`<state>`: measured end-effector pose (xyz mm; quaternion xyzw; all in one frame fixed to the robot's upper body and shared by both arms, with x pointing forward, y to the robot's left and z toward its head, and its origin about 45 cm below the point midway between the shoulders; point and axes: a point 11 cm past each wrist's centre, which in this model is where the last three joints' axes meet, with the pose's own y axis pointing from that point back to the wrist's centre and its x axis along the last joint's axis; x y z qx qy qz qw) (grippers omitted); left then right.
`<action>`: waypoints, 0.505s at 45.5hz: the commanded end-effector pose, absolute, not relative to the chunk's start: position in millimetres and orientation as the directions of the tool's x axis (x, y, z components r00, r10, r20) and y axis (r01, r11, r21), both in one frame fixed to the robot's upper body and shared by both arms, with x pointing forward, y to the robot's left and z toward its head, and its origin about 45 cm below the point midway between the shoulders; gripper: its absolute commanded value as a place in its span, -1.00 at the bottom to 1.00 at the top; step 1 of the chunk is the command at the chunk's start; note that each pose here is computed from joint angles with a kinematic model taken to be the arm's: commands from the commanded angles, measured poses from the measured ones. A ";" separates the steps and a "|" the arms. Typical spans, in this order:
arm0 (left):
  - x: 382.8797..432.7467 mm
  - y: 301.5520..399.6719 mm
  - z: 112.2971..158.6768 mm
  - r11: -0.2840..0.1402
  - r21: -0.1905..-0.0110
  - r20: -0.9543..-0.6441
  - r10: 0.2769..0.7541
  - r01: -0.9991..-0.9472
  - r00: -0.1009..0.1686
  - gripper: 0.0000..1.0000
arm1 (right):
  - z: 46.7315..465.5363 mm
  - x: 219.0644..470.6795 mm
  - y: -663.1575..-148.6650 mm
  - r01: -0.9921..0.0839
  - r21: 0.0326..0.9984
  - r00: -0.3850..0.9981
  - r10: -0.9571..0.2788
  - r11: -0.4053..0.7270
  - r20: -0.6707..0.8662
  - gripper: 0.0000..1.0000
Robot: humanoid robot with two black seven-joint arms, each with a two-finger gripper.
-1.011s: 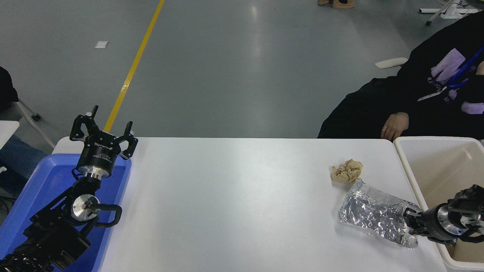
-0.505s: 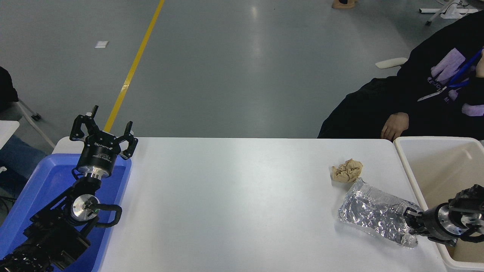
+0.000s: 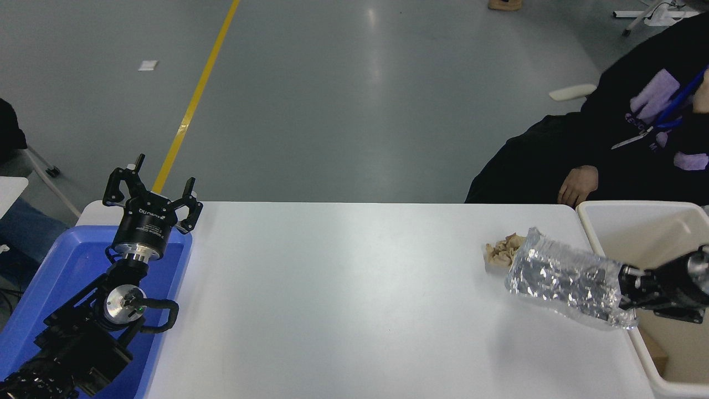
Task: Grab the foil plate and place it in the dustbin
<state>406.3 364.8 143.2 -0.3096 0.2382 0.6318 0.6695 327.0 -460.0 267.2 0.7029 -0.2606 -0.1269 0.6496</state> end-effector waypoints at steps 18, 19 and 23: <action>406.3 364.8 143.2 0.010 -0.113 -0.710 0.698 -0.994 0.088 0.96 | 489.8 356.6 -425.1 -0.521 0.853 0.788 -0.363 0.036 0.497 -1.00; 406.3 364.8 143.2 0.010 -0.113 -0.710 0.698 -0.994 0.088 0.96 | 489.8 356.6 -425.1 -0.521 0.853 0.788 -0.363 0.036 0.497 -1.00; 406.3 364.8 143.2 0.010 -0.113 -0.710 0.698 -0.994 0.088 0.96 | 489.4 356.3 -426.0 -0.520 0.854 0.788 -0.364 0.038 0.496 -1.00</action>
